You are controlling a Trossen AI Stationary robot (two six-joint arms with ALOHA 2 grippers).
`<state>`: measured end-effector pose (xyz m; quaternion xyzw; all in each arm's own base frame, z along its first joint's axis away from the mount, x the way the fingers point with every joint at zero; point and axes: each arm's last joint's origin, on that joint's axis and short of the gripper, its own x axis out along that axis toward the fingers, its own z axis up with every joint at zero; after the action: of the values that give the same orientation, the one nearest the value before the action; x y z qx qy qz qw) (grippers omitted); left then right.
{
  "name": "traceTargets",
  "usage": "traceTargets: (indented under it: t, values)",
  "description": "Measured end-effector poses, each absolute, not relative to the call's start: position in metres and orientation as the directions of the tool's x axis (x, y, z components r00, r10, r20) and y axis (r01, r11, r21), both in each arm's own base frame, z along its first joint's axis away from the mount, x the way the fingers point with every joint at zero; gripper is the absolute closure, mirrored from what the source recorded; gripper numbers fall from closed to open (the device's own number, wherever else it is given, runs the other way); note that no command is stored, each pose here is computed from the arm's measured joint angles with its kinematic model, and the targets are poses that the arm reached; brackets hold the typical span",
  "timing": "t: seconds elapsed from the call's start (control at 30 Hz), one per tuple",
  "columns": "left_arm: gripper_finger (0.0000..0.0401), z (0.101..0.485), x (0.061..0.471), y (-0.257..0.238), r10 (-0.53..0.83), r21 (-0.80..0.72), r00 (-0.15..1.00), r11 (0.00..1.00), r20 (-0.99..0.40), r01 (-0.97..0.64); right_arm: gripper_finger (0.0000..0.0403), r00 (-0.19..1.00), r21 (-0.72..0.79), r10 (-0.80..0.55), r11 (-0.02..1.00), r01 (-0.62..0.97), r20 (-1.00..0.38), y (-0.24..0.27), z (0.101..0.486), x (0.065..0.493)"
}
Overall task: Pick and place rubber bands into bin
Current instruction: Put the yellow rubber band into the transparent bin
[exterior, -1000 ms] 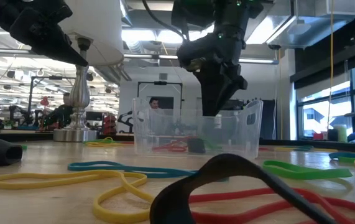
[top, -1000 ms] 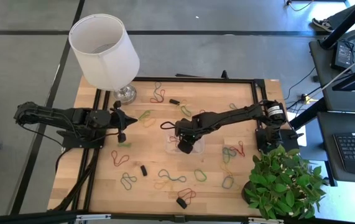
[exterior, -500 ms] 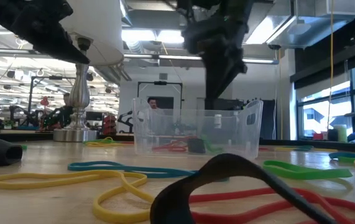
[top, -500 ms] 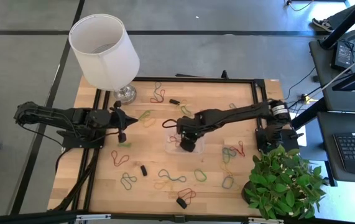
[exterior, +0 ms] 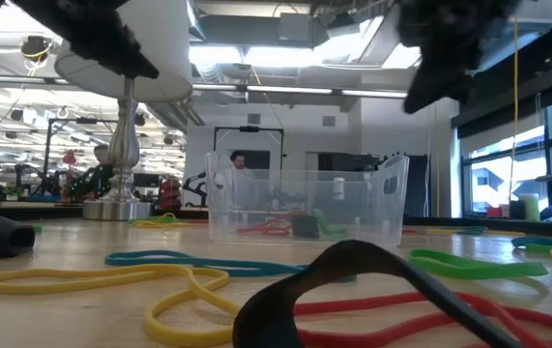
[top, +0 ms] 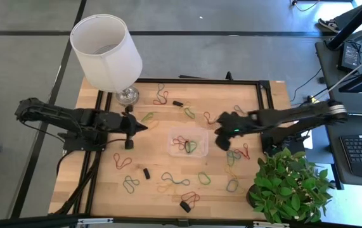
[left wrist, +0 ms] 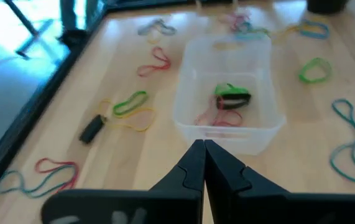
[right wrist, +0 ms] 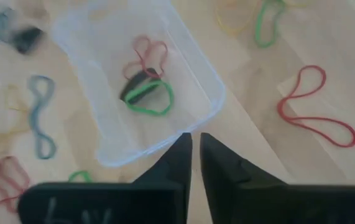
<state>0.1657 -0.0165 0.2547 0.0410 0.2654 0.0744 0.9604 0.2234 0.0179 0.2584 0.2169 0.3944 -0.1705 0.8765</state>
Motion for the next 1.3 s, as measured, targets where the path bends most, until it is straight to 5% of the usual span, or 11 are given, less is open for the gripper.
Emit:
traceTargets:
  t: [0.2, 0.47, 1.0, 1.3]
  values:
    - [0.0398, 0.267, 0.207, -0.043, 0.143, 0.169, 0.798, 0.984, -0.586, -0.053, 0.0399, 0.726, 0.33, -0.117, 0.834, 0.442, -0.677, 0.012, 0.257, 0.168]
    - [0.0397, 0.266, 0.277, -0.091, 0.129, 0.175, 0.657, 0.985, -0.743, 0.004, 0.0385, 0.802, 0.32, -0.101, 0.882, 0.346, -0.589, 0.008, 0.25, 0.127]
    - [0.0306, 0.209, 0.359, -0.195, 0.046, 0.028, 0.382, 0.998, -0.923, -0.052, 0.0399, 0.799, 0.137, -0.097, 0.966, 0.219, -0.593, 0.007, 0.247, 0.115]
    - [0.0302, 0.168, 0.365, -0.224, 0.013, 0.012, 0.282, 1.0, -0.959, -0.006, 0.0389, 0.799, 0.137, -0.097, 0.966, 0.219, -0.593, 0.007, 0.247, 0.115]
